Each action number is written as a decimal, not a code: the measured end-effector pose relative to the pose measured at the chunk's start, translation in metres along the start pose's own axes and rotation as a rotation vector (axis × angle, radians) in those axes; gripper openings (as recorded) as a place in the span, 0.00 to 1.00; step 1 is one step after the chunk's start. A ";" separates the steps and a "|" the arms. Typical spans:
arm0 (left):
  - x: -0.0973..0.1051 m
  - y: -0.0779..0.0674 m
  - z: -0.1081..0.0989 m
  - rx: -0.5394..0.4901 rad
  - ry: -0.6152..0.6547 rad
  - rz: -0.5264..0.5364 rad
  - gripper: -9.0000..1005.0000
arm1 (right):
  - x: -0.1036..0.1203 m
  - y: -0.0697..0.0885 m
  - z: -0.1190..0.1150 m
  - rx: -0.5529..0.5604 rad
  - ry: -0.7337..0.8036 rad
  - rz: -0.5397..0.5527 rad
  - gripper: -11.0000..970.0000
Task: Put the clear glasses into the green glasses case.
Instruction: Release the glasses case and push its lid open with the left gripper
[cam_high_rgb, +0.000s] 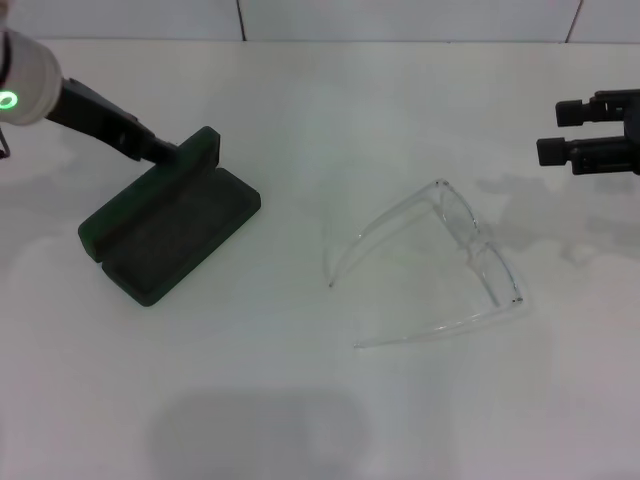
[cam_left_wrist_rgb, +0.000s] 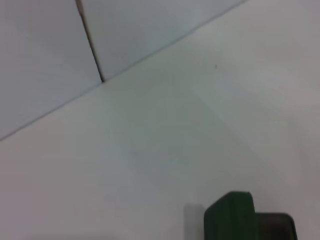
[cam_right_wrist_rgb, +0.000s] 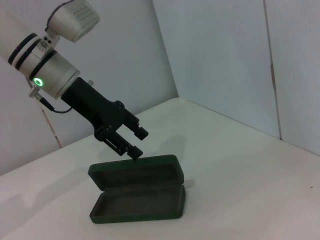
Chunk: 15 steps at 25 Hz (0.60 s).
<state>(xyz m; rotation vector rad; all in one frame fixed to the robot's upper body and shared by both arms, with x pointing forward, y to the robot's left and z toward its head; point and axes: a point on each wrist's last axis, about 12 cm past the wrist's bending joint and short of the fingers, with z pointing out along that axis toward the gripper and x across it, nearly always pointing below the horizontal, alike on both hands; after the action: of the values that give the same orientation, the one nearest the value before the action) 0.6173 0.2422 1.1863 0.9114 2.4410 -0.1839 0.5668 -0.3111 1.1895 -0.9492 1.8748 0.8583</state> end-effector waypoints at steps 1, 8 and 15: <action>0.000 -0.002 0.002 -0.002 0.014 0.007 0.66 | 0.000 0.000 0.000 0.001 0.000 -0.002 0.73; 0.001 -0.006 0.011 0.000 0.068 0.014 0.60 | 0.002 0.000 0.000 0.006 -0.001 -0.013 0.73; 0.008 -0.007 0.020 0.010 0.125 0.000 0.55 | 0.005 -0.001 0.002 0.006 -0.003 -0.021 0.72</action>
<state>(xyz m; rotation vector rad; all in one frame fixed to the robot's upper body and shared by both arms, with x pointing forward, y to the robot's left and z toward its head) 0.6168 0.2355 1.1651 0.9538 2.5564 -0.1429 0.5663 -0.3112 1.1847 -0.9623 1.8608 0.8411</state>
